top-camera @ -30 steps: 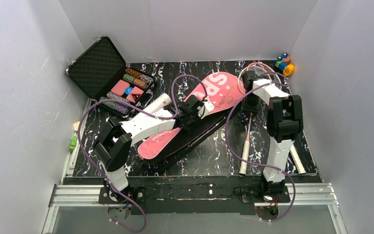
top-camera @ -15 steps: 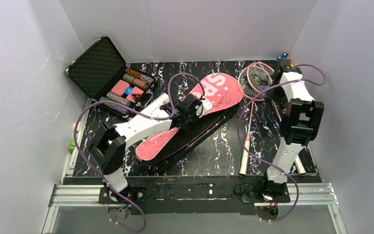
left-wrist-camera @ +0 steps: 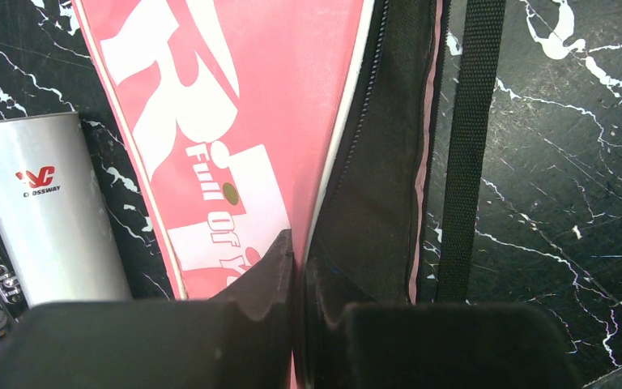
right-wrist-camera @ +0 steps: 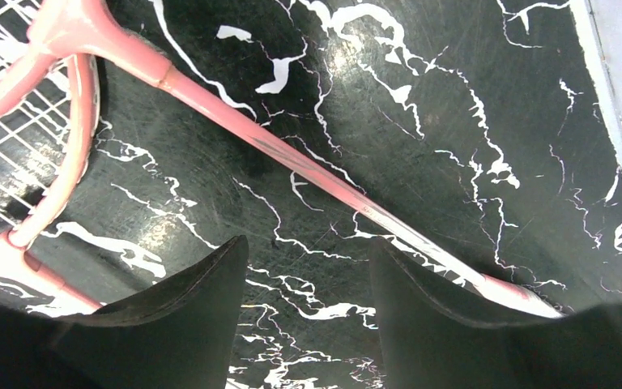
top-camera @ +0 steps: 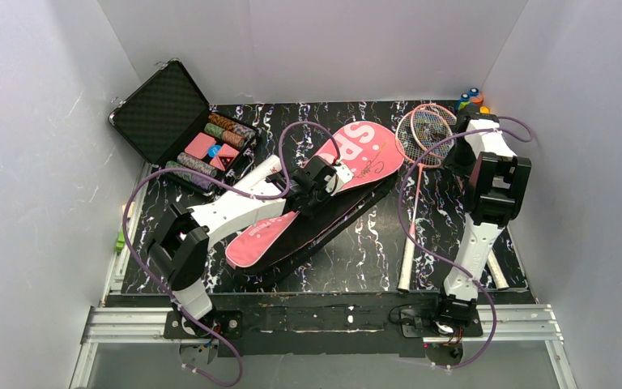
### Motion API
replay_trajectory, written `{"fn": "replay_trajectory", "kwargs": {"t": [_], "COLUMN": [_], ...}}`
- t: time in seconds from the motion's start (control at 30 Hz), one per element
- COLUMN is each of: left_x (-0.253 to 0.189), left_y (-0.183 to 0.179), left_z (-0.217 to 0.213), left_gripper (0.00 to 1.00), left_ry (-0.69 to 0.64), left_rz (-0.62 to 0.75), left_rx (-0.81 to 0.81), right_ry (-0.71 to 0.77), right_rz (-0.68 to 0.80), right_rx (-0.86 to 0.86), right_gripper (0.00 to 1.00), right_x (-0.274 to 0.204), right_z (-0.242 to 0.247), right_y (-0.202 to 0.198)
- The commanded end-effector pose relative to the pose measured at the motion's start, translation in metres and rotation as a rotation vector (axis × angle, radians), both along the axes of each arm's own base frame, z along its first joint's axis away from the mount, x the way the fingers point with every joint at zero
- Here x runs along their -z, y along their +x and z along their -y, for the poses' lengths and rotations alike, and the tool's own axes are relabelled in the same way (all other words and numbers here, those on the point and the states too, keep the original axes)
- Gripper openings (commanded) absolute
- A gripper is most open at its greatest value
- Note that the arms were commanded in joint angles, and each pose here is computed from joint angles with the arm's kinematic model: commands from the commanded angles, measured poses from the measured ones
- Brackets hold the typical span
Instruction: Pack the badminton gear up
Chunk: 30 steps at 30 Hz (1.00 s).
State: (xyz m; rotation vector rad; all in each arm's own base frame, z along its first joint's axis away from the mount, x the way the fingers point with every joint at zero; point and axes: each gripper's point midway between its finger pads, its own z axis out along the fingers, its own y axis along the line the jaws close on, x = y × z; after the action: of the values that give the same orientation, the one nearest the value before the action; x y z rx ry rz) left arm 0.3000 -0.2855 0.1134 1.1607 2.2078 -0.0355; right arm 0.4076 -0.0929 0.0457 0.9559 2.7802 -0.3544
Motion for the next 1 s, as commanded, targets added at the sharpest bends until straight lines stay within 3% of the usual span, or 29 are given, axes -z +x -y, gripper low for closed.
{"fn": "replay_trajectory", "kwargs": {"t": [0.0, 0.13, 0.3, 0.37, 0.43, 0.67, 0.97], "left_x": [-0.037, -0.04, -0.042, -0.043, -0.044, -0.046, -0.045], "left_y": [0.004, 0.004, 0.004, 0.004, 0.004, 0.003, 0.002], "left_z": [0.007, 0.006, 0.005, 0.005, 0.006, 0.007, 0.005], "left_gripper": [0.0, 0.0, 0.0, 0.0, 0.0, 0.0, 0.0], "left_ry": [-0.091, -0.096, -0.097, -0.098, -0.102, -0.112, -0.111], "left_rz": [0.061, 0.066, 0.07, 0.07, 0.07, 0.068, 0.073], "left_rx": [-0.006, -0.005, -0.005, -0.006, -0.005, -0.003, -0.001], "right_ry": [0.014, 0.011, 0.03, 0.034, 0.044, -0.096, -0.092], "right_rz": [-0.002, -0.026, -0.016, -0.008, 0.001, 0.09, 0.043], "right_rx": [0.001, 0.005, 0.004, 0.0, -0.008, -0.012, -0.052], "right_gripper": [0.61, 0.53, 0.32, 0.29, 0.32, 0.61, 0.63], "right_x": [-0.003, 0.002, 0.003, 0.001, -0.004, -0.038, -0.012], "right_z": [0.005, 0.007, 0.003, 0.001, -0.001, 0.022, 0.031], "right_y": [0.005, 0.004, 0.004, 0.005, 0.005, 0.026, 0.045]}}
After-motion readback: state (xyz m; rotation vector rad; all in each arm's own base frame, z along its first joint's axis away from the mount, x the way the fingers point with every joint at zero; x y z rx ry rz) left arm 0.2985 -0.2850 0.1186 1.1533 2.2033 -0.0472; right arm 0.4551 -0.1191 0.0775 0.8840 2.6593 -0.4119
